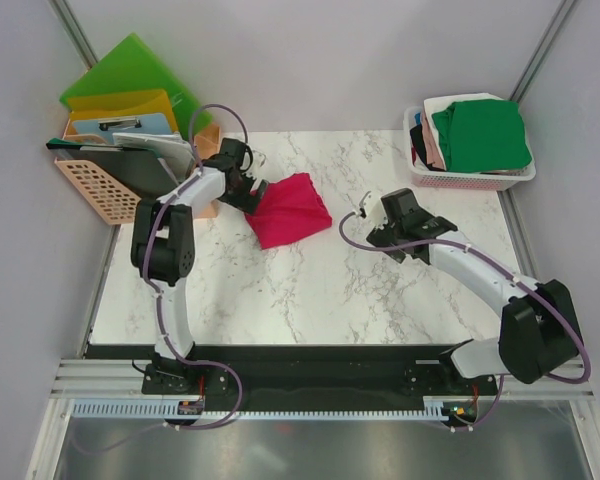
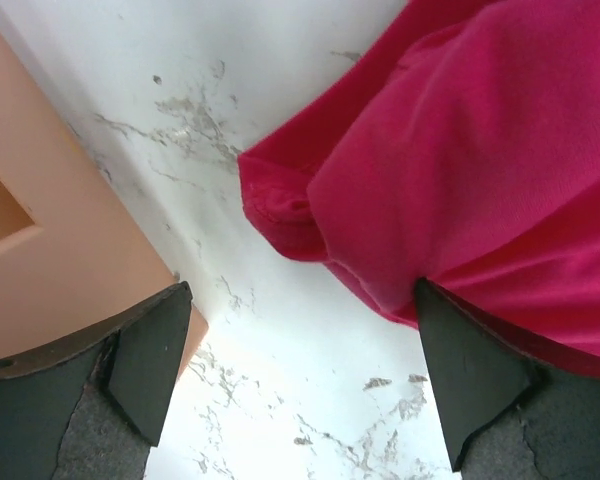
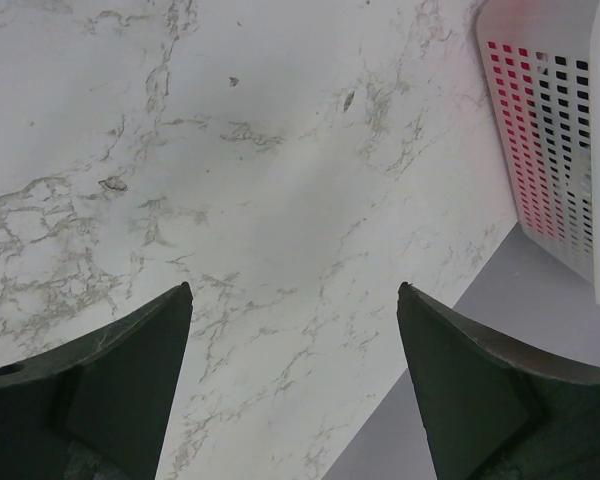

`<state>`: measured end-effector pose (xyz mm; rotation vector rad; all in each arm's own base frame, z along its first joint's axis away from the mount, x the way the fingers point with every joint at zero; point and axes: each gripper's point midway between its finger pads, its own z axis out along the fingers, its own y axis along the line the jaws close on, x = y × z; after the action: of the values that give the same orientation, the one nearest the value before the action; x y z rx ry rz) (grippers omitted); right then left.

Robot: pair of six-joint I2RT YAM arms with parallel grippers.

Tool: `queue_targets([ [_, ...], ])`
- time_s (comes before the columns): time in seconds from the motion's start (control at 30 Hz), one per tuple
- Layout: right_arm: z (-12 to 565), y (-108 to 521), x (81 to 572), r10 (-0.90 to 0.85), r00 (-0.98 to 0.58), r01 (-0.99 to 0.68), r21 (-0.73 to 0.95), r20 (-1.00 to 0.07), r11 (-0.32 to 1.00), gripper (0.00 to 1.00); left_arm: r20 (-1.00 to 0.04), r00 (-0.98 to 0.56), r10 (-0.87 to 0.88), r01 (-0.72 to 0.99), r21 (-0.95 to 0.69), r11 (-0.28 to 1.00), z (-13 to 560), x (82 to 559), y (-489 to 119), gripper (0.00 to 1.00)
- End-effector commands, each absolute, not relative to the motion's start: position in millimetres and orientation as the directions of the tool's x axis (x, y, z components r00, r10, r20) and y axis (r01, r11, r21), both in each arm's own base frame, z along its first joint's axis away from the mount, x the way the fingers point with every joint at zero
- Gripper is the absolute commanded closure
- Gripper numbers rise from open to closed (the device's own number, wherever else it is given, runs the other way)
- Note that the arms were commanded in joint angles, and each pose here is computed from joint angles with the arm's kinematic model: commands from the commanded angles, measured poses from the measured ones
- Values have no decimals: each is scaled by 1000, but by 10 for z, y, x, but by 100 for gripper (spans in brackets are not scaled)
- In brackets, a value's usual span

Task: Fold and stack the t-shirts
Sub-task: Smooth out wrinkles on the folded tshirt

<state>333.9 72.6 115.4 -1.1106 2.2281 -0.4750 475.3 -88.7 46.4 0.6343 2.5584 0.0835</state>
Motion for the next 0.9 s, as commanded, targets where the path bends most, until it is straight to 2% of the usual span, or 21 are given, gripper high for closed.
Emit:
queue_targets([
  [0.0, 1416, 781, 3384, -772, -440, -535, -556, -459, 636, 9, -547, -723, 423, 385, 190, 903, 946, 4747, -861, 0],
  [0.17, 1494, 913, 3319, -729, -423, -546, -491, -538, 679, 9, -693, -600, 400, 458, 112, 882, 1635, 4556, -1099, 0],
  [0.37, 1383, 873, 3187, -713, -441, -543, -470, -546, 696, 9, -751, -506, 423, 491, 152, 858, 2029, 4422, -1103, 0],
  [0.5, 1404, 956, 3109, -692, -419, -565, -427, -589, 706, 8, -830, -392, 397, 540, 141, 830, 2387, 4136, -1201, 1],
  [0.57, 1336, 1073, 3088, -688, -411, -609, -380, -598, 696, 6, -879, -319, 355, 508, 157, 847, 2616, 4088, -1185, 1],
  [0.7, 1023, 1477, 3136, -686, -465, -738, -183, -560, 650, 2, -867, -295, 401, 331, 301, 894, 2786, 3959, -716, 0],
  [0.8, 1056, 1933, 3385, -649, -472, -787, -47, -596, 615, 2, -866, -267, 424, 212, 376, 902, 2938, 3827, -281, 0],
  [0.87, 1235, 2268, 3724, -632, -454, -801, -24, -628, 598, 2, -882, -240, 406, 143, 381, 913, 3086, 3677, -25, 0],
])
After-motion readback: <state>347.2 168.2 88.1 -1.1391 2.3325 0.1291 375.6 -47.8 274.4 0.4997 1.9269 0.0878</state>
